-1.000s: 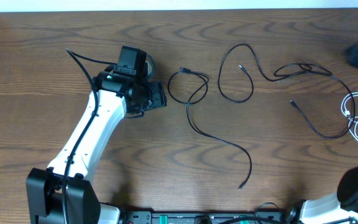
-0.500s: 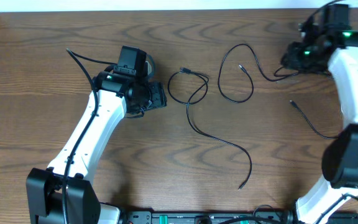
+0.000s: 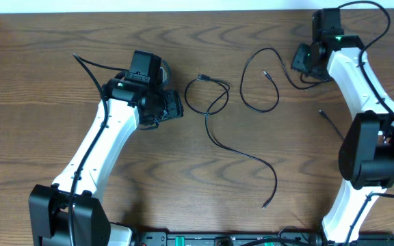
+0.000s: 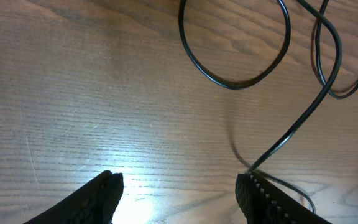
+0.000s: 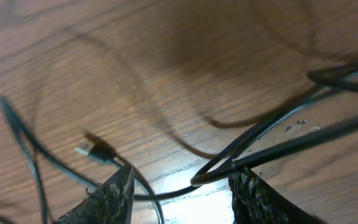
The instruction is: Untangle cables
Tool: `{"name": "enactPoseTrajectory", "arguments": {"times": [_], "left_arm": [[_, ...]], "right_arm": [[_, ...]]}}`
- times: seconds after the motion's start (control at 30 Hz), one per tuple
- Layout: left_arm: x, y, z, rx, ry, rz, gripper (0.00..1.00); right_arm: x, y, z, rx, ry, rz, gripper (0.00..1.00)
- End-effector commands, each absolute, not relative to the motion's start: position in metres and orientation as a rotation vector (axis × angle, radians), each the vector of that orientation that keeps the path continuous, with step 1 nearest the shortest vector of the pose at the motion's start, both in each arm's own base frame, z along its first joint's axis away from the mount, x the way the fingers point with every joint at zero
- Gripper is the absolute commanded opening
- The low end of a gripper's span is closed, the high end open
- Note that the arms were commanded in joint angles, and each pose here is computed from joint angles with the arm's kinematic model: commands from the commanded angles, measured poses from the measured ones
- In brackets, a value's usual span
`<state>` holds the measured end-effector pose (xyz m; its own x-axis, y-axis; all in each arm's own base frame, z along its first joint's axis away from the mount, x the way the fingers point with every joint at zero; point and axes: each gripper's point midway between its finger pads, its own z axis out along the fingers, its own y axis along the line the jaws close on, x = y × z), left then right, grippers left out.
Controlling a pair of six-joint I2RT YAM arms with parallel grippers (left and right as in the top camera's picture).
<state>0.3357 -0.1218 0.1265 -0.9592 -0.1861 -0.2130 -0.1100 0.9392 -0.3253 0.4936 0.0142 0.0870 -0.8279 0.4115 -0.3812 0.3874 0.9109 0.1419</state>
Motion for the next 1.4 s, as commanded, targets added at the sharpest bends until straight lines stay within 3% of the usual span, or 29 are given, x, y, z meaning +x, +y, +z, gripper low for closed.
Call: {"name": "enactPoseTrajectory", "arguments": {"times": [0.0,0.13,0.17,0.23,0.27,0.37,0.5,0.77,0.87,1.13,1.37], "left_arm": [[0.337,-0.119,0.127,-0.214,2.852,-0.437,0.64],[0.337,-0.119,0.127,-0.214,2.852,-0.437,0.64],[0.337,-0.119,0.127,-0.214,2.852,-0.437,0.64],[0.337,-0.119,0.127,-0.214,2.852,-0.437,0.64],[0.337,-0.119,0.127,-0.214,2.852,-0.437,0.64],[0.337,-0.119,0.127,-0.214,2.852,-0.437,0.64],[0.337,-0.119,0.126,-0.214,2.855,-0.436,0.64],[0.337,-0.119,0.126,-0.215,2.855,-0.436,0.64],[0.337,-0.119,0.126,-0.215,2.855,-0.436,0.64],[0.337,-0.119,0.126,-0.215,2.856,-0.435,0.64],[0.336,-0.119,0.126,-0.215,2.856,-0.435,0.64]], "right_arm": [[0.497,0.003,0.078,0.747,2.615,-0.009,0.45],[0.496,0.002,0.062,0.843,2.616,-0.010,0.38],[0.496,0.002,0.060,0.853,2.617,-0.008,0.31],[0.496,0.003,0.057,0.854,2.622,-0.009,0.06],[0.496,0.003,0.056,0.853,2.623,-0.006,0.01],[0.498,0.005,0.070,0.797,2.617,0.018,0.01],[0.500,-0.015,0.123,0.631,2.571,0.006,0.01],[0.459,-0.139,0.268,0.728,2.315,-0.113,0.01],[0.433,-0.183,0.291,0.835,2.232,-0.166,0.01],[0.378,-0.253,0.282,1.065,2.216,-0.250,0.01],[0.390,-0.224,0.258,0.912,2.373,-0.090,0.04]]}}
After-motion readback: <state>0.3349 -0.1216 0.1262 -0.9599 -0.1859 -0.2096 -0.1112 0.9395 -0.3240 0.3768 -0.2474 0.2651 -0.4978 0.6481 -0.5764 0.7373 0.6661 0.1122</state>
